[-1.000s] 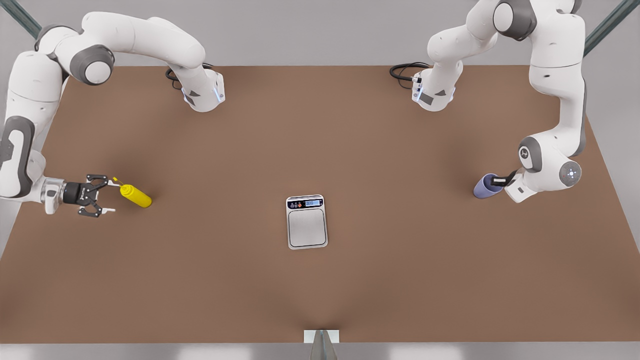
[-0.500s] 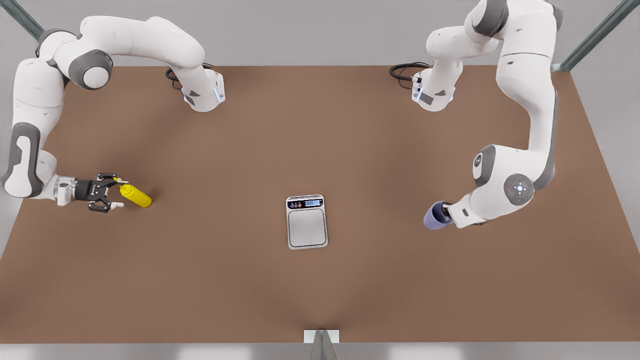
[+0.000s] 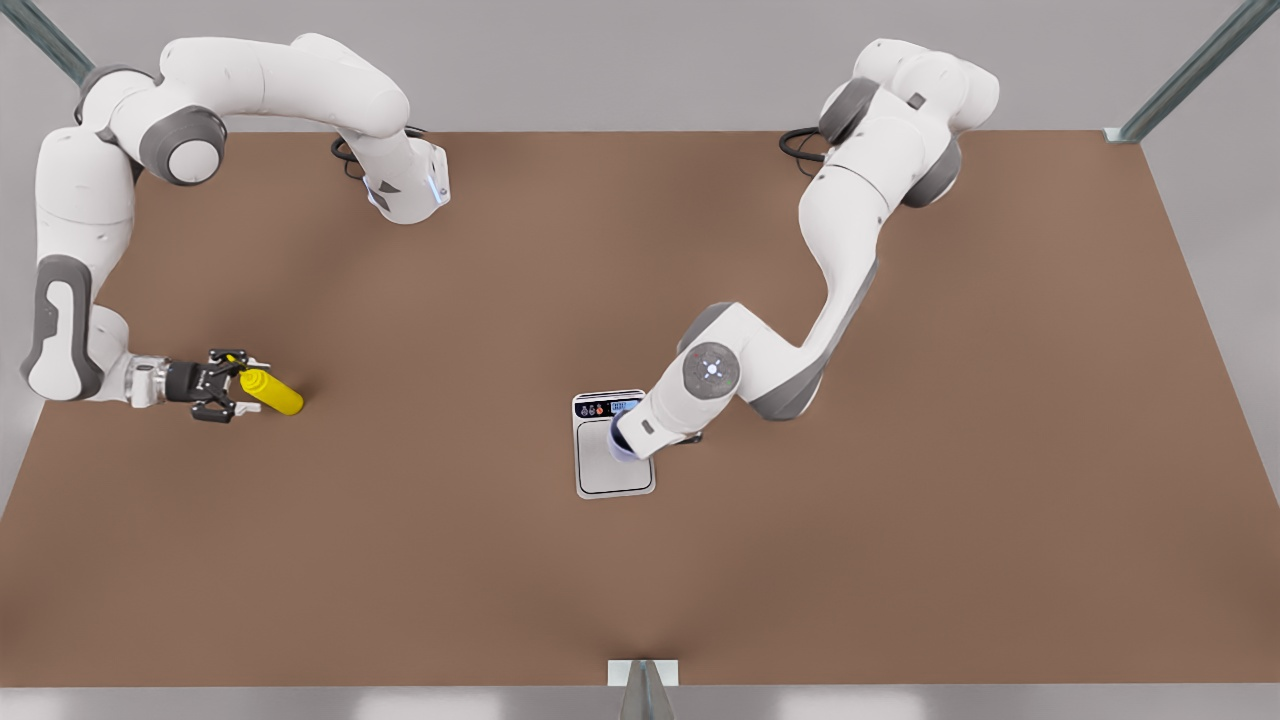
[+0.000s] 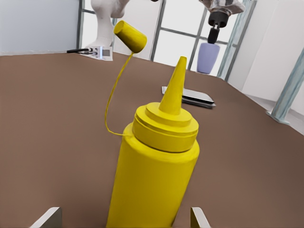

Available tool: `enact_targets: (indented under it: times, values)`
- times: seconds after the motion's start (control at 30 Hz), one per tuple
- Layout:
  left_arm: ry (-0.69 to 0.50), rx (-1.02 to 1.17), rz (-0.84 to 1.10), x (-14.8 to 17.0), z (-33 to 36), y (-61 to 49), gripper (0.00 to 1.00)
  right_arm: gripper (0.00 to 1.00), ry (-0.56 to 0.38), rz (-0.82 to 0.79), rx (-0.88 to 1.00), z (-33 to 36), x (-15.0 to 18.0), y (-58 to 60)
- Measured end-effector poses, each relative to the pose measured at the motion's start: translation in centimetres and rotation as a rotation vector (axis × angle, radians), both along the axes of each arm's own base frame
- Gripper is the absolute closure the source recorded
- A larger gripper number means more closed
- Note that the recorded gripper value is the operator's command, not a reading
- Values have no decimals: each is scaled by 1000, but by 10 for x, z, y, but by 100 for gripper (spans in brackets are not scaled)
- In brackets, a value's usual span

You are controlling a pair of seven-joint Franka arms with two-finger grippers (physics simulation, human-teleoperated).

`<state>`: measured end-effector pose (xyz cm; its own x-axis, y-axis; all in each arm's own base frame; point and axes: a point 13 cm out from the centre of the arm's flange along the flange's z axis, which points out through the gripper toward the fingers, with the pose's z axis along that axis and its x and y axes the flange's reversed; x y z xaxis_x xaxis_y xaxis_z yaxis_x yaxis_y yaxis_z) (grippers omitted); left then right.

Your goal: Move cup to the weight, pick up sauce bottle, pour sauce

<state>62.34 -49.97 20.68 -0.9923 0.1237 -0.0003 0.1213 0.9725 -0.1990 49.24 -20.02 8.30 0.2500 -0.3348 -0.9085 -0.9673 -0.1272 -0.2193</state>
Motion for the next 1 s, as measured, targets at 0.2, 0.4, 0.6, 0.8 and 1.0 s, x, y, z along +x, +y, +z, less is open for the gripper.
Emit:
enact_targets:
  times: [0.2, 0.4, 0.6, 0.8, 1.0]
  values:
    - [51, -29, 171, -10, -37, -25, 79, 0, -11, 14, 13, -3, 7, 14]
    - [81, -32, 307, -9, -61, -28, 56, 0, -12, 15, 23, -5, 11, 21]
    - [90, -66, 396, -5, -46, -33, 0, 0, -12, 22, 41, -9, 14, 32]
    - [123, -92, 442, -16, -15, -46, 0, 1, -15, 36, 52, -8, 18, 45]
    - [24, 110, 622, 84, 150, 250, 0, 32, -16, 35, 56, -8, 20, 48]
